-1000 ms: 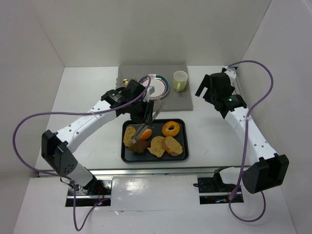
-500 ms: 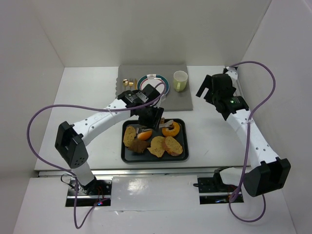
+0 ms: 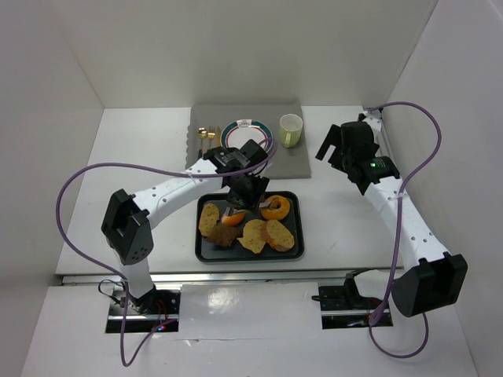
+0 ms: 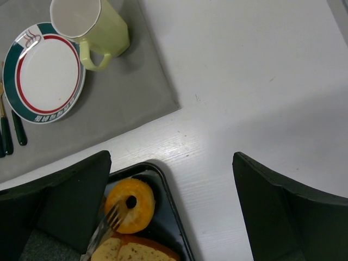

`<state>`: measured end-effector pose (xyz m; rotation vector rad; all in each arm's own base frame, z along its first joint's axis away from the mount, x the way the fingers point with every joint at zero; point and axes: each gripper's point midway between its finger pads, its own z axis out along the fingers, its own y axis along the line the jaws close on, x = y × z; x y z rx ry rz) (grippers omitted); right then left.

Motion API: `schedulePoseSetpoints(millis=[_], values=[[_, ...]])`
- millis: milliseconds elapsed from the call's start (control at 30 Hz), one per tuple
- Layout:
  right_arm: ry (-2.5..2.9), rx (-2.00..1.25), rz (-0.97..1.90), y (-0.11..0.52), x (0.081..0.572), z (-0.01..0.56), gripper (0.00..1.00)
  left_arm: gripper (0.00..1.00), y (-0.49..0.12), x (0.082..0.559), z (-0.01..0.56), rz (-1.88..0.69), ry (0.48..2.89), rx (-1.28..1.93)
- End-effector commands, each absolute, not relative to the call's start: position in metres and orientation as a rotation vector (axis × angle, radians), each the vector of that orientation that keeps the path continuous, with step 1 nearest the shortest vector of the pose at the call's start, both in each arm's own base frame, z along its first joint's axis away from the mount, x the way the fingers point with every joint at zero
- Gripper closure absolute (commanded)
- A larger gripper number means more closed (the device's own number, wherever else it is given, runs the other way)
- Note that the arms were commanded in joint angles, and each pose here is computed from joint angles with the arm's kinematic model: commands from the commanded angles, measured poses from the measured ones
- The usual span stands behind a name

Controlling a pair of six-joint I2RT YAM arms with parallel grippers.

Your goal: Place the bread

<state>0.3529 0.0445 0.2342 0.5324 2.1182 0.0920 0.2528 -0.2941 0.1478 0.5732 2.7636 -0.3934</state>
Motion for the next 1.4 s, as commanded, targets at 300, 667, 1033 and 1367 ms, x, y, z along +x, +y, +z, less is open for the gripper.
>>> schedulePoseSetpoints(millis=[300,667,1033,1367], values=[[2.143,0.516,0.088,0.044,0.352,0.225,0.00,0.48,-0.296,0.257,0.133,-0.345,2.793,0.643],[2.161,0.523,0.084,0.042,0.352,0.217,0.00,0.80,-0.293,0.256,0.194,-0.506,2.693,0.674],[2.128,0.517,0.083,0.041,0.358,0.235,0.00,0.82,-0.235,0.318,0.237,-0.631,2.588,0.370],[2.139,0.497,0.100,0.045,0.361,0.233,0.00,0.78,-0.214,0.433,0.239,-0.488,2.459,0.136]])
